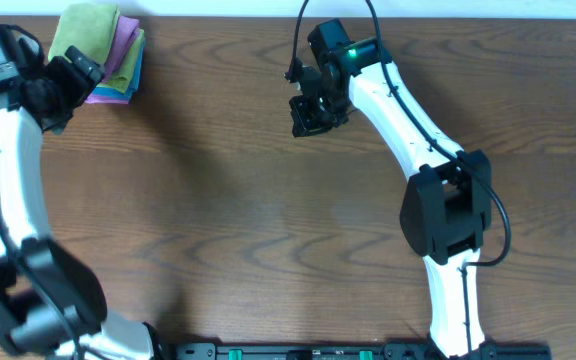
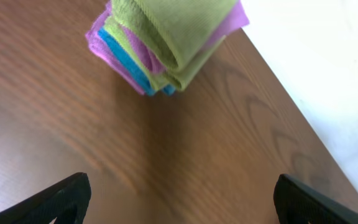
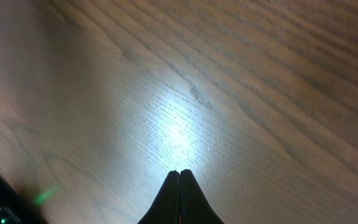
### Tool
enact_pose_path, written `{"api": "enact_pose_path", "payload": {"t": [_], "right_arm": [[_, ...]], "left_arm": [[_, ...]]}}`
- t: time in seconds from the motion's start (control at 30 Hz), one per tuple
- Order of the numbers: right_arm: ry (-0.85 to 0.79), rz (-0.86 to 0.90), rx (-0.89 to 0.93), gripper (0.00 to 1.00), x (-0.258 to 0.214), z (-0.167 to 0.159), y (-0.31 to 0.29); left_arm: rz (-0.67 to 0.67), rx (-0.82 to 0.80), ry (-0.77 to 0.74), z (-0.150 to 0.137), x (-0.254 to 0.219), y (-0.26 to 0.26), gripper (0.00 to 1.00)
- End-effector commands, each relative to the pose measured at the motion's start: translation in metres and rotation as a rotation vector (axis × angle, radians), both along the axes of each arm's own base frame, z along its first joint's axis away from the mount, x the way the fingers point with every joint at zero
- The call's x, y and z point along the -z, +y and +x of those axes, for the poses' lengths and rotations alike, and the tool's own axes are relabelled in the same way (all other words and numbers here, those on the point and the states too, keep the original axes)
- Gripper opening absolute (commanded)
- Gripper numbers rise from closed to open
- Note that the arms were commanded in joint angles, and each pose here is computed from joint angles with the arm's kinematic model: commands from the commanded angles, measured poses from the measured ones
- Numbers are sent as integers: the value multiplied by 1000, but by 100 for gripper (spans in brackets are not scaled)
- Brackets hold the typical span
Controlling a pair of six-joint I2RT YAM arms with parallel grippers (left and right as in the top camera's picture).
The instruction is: Fold the cloth
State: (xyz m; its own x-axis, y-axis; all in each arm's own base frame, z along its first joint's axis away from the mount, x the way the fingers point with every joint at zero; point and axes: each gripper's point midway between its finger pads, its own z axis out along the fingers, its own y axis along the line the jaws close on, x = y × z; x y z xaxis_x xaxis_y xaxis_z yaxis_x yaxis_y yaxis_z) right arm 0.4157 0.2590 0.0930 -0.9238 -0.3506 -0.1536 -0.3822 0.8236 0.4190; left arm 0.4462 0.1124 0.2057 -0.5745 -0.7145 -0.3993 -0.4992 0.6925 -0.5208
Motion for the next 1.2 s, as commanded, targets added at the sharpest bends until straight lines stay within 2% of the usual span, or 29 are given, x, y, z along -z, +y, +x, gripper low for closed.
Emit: {"api": "enact_pose_path", "payload": {"t": [0.0,0.4,0.53,0.7,0.83,0.97,1.13,1.17], "right_arm": [[-27,13,-18,2,-17,-3,1],[-185,-59,-47,2,-112,-36,-37],[-291,-51,-69,2,-159,-55,-49],[-357,-101,-59,2,-193,-86,-75],[-380,-95,-64,2,-193,-118,-89],[-413,-82,-60,2,-165,-152,-104],[-453,-60,-48,2,-130,-191,-120],[-465,-55,-46,6,-126,-195,-121]], "left_arm": [[102,47,-54,-19,-41,-4,95],[275,293,-140,-85,-97,-94,98],[317,390,-216,-113,-105,-132,98],[347,478,-279,-157,-96,-162,97],[344,542,-310,-194,-76,-177,96],[320,568,-285,-228,-44,-180,96],[313,581,-224,-249,-8,-176,95],[312,582,-216,-250,-3,-176,95]]}}
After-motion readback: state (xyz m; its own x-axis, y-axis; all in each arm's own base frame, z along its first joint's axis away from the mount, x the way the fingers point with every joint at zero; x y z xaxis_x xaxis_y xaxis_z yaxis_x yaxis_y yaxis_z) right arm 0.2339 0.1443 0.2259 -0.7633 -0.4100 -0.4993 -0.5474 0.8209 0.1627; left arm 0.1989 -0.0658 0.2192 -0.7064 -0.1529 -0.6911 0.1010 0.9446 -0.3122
